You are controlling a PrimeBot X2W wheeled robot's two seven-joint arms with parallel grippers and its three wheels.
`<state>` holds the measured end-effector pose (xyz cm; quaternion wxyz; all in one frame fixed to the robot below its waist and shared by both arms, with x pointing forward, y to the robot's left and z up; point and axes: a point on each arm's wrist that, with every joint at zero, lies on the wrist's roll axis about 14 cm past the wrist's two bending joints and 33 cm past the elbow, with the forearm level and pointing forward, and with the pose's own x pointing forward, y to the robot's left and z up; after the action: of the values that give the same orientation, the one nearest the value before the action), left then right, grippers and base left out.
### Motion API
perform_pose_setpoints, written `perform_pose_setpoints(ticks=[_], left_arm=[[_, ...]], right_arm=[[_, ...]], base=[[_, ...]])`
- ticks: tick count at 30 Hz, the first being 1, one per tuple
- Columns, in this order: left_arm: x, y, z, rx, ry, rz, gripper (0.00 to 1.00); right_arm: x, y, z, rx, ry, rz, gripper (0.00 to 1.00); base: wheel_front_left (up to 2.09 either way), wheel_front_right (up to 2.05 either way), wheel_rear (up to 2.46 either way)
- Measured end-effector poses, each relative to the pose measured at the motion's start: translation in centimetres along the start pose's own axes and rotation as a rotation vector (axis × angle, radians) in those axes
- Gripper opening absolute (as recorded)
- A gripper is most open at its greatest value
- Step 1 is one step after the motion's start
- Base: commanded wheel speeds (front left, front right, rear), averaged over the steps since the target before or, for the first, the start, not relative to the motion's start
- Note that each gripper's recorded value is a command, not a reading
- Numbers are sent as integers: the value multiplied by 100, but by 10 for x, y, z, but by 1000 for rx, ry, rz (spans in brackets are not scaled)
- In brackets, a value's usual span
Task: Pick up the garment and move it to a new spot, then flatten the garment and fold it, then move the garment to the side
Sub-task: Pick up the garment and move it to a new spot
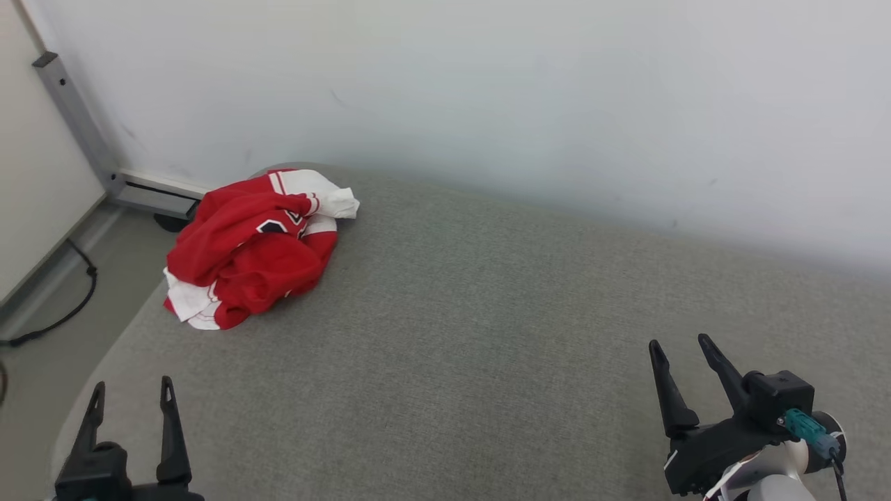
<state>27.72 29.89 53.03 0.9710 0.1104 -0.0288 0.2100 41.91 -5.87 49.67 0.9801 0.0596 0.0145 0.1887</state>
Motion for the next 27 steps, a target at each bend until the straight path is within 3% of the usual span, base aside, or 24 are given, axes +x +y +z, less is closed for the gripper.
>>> perform_pose_setpoints(ticks=[15,27], left_arm=[[-29,47,-6,7,22,130,100],[-38,58,-9,5,30,167,100]], right_arm=[[20,58,-5,10,16,163,100],[23,72,-8,6,22,202,100]], base=[[0,0,0],[0,0,0]])
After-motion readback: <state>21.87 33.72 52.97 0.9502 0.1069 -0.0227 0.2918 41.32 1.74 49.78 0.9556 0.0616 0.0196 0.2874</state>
